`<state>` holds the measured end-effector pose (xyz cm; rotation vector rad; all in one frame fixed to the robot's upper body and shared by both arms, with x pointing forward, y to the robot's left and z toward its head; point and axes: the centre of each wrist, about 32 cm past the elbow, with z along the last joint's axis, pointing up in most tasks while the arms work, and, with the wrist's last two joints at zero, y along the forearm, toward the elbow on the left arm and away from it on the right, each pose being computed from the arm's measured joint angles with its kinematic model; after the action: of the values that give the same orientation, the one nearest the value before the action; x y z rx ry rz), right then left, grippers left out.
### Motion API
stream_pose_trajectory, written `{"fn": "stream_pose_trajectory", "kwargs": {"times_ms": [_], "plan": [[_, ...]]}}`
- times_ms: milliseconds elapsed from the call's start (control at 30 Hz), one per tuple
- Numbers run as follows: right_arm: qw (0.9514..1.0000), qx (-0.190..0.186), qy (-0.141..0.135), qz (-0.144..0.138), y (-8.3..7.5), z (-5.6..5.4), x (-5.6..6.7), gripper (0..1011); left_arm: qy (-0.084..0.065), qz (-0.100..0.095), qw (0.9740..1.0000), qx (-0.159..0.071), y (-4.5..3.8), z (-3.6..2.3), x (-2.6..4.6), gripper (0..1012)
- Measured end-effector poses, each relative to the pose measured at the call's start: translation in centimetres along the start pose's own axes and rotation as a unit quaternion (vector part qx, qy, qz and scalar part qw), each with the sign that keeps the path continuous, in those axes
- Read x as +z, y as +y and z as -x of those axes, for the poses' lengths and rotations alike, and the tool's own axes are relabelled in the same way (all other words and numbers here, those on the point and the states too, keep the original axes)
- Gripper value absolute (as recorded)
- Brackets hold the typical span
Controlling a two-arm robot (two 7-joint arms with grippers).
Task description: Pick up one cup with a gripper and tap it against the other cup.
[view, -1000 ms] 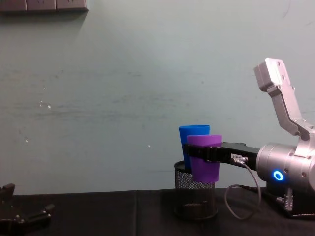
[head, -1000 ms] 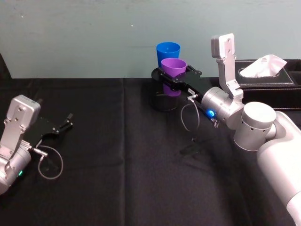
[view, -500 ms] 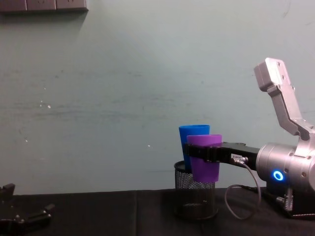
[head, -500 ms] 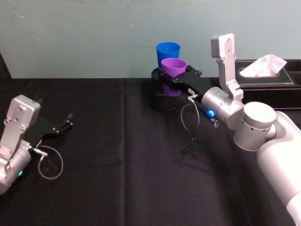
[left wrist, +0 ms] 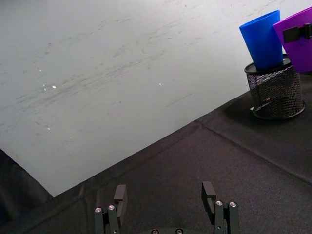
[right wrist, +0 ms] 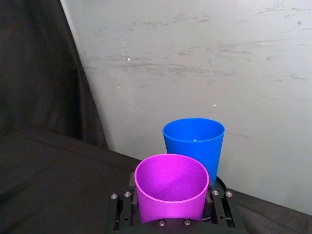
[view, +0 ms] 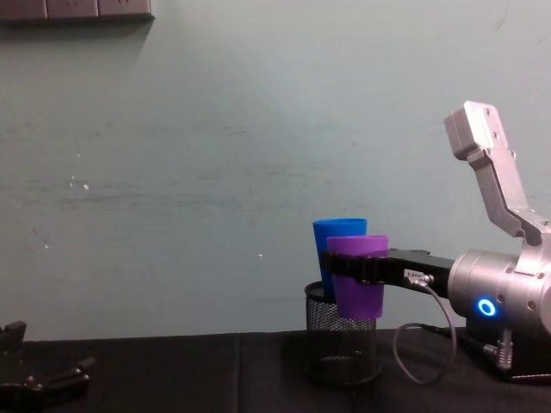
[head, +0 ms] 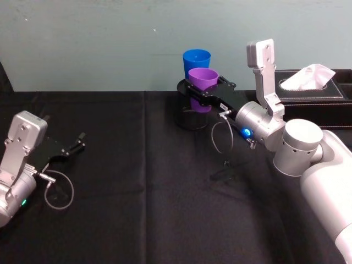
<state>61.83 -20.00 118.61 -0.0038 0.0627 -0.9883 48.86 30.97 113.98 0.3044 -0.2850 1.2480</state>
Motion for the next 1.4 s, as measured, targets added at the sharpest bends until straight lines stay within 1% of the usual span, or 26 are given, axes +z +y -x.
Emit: {"fn": "stream_pose_trajectory", "kwargs": {"times_ms": [1400], "plan": [[1.0000,0.000,0.000,0.000,0.00,0.00,0.00,733,0.000,0.000,1.0000,0.000,0.00,0.00,0.00,1000]]}}
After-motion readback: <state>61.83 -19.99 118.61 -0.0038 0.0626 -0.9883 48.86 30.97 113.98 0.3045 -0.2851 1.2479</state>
